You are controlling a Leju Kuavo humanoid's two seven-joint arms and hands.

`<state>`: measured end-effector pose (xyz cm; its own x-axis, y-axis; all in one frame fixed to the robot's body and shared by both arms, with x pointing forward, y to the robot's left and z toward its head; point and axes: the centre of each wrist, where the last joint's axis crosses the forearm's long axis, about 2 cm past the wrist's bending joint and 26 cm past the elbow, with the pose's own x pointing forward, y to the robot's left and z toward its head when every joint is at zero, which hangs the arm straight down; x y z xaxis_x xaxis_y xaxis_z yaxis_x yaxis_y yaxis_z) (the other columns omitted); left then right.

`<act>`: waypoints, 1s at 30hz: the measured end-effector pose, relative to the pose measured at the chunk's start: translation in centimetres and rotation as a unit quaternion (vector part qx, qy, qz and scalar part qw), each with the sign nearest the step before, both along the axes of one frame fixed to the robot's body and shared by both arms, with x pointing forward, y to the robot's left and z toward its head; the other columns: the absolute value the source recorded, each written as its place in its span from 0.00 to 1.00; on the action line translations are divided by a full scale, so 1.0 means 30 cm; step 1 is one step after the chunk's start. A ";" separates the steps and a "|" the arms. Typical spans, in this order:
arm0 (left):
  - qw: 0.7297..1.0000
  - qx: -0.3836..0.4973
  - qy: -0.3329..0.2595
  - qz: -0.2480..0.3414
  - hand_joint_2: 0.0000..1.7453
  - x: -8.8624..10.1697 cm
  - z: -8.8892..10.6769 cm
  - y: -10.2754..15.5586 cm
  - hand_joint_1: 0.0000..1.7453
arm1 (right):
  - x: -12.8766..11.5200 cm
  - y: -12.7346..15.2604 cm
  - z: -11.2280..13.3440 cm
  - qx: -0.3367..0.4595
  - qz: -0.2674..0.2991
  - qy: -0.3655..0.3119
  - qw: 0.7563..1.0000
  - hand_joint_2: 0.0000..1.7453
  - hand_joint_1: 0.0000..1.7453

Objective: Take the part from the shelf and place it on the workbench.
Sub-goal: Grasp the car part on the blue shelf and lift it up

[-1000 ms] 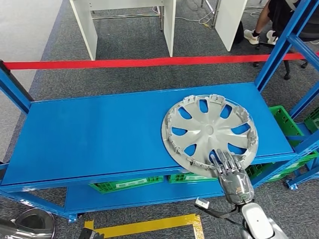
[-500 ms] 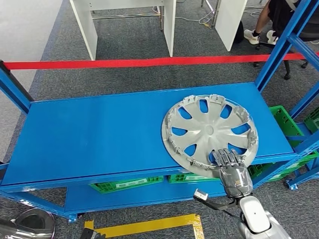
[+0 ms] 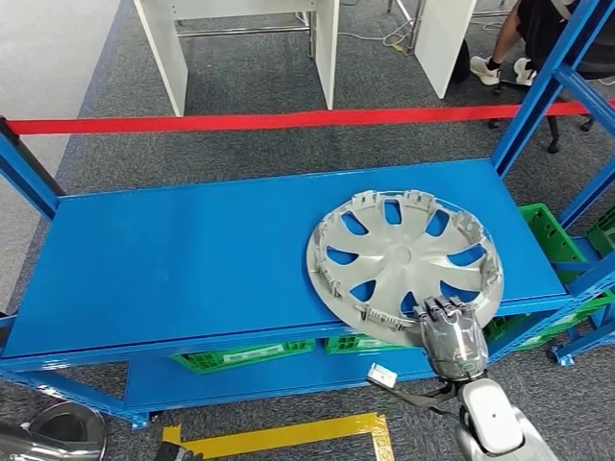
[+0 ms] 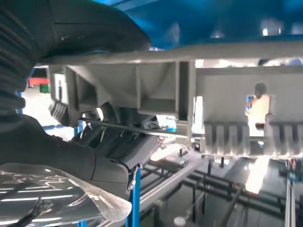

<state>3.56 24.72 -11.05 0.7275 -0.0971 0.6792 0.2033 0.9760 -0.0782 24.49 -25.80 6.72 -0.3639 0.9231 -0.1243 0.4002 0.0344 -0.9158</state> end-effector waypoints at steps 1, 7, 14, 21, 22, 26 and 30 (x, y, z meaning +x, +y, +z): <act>1.000 0.000 0.000 0.001 0.00 -0.001 0.000 0.000 0.00 | -0.003 0.004 0.013 0.004 0.005 -0.008 1.000 1.00 1.00; 1.000 -0.002 -0.001 0.010 0.00 -0.014 -0.002 0.003 0.00 | -0.030 0.033 0.169 0.043 0.090 -0.100 0.990 1.00 1.00; 1.000 -0.002 -0.002 0.014 0.00 -0.021 -0.002 0.004 0.00 | -0.048 0.007 0.312 0.077 0.124 -0.208 0.967 1.00 1.00; 1.000 -0.003 -0.002 0.016 0.00 -0.022 -0.002 0.004 0.00 | -0.066 -0.022 0.361 0.095 0.088 -0.241 0.962 1.00 1.00; 1.000 -0.002 -0.002 0.016 0.00 -0.022 -0.002 0.004 0.00 | -0.068 -0.022 0.370 0.097 0.087 -0.247 0.960 1.00 1.00; 1.000 -0.003 -0.003 0.017 0.00 -0.021 -0.002 0.004 0.00 | -0.078 -0.021 0.406 0.102 0.088 -0.268 0.954 1.00 1.00; 1.000 -0.003 -0.003 0.017 0.00 -0.020 -0.002 0.004 0.00 | -0.087 -0.022 0.423 0.102 0.089 -0.279 0.951 1.00 1.00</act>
<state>2.96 24.85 -11.12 0.7263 -0.0675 0.6841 0.1697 0.9820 -0.0834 21.90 -26.46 19.41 -0.4460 0.8791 -0.1679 0.7928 0.3010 -0.5300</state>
